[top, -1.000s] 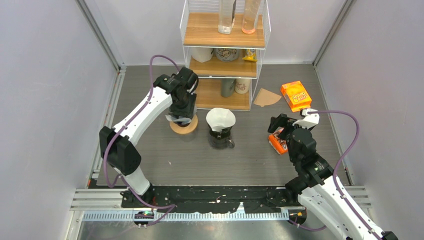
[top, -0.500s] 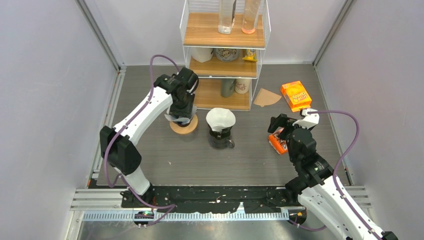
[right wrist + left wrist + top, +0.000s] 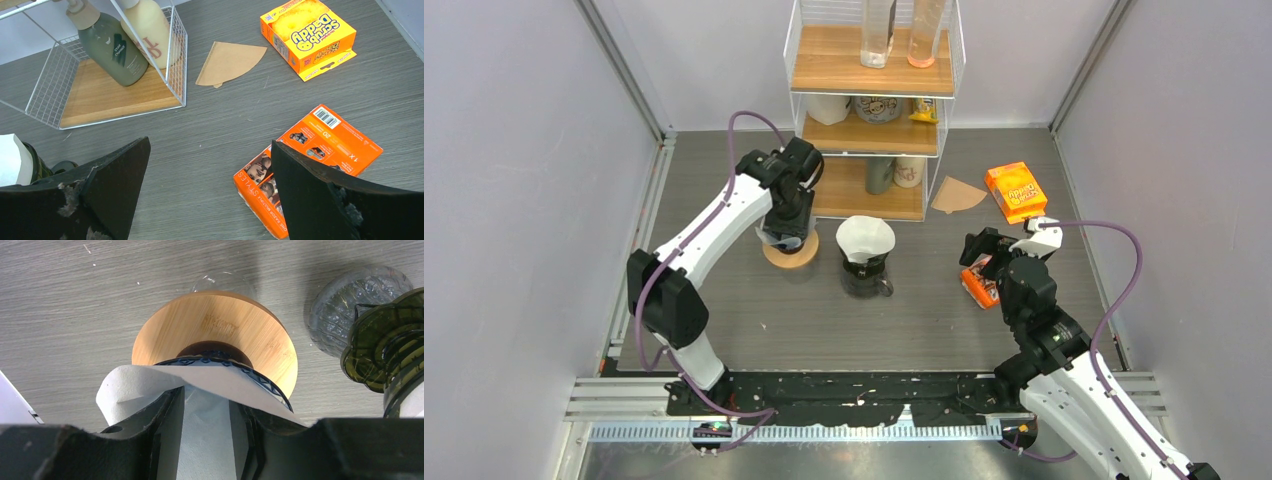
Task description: Place the coffee filter in the dripper
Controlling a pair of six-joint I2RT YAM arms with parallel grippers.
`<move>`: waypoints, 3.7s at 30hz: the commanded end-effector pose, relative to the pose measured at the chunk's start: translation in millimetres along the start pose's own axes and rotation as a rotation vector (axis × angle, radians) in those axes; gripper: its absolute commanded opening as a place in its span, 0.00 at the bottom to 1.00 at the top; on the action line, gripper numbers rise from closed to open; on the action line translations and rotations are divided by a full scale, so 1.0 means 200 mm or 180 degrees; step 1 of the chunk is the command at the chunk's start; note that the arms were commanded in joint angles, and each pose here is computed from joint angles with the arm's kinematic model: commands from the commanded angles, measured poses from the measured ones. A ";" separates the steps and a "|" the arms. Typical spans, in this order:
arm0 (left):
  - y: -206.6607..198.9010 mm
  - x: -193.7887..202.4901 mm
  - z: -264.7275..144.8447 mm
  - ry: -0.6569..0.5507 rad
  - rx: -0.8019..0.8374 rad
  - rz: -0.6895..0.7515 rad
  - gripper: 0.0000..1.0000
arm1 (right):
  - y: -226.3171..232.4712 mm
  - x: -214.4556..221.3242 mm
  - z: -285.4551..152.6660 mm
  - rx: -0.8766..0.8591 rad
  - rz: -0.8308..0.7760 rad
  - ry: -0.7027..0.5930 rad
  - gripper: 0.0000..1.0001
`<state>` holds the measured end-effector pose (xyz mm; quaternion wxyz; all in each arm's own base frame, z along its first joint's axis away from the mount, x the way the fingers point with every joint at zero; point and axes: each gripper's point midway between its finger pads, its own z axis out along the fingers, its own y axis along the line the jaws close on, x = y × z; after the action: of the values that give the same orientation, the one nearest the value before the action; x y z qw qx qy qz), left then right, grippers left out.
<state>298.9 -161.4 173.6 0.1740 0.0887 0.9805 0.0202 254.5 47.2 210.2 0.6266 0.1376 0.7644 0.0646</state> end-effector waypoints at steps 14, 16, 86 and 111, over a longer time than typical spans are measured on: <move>0.00 -0.06 -0.08 -0.0217 0.0028 -0.0071 0.45 | 0.02 -0.08 -0.01 -0.0017 0.0064 -0.0137 0.97; 0.00 -0.08 -0.11 -0.0286 0.0069 -0.0096 0.46 | 0.02 -0.08 -0.01 -0.0018 0.0061 -0.0137 0.97; -0.05 -0.03 -0.10 -0.0622 0.0122 0.0033 0.20 | 0.00 -0.05 0.02 0.0084 -0.0017 -0.0047 0.96; -0.04 0.00 0.00 -0.0578 0.0060 0.0062 0.27 | 0.00 -0.04 0.02 0.0092 -0.0021 -0.0038 0.96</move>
<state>294.2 -168.0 170.8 0.2501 0.1038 0.9626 0.0079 257.5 48.0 198.8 0.6111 0.1330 0.7787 0.0506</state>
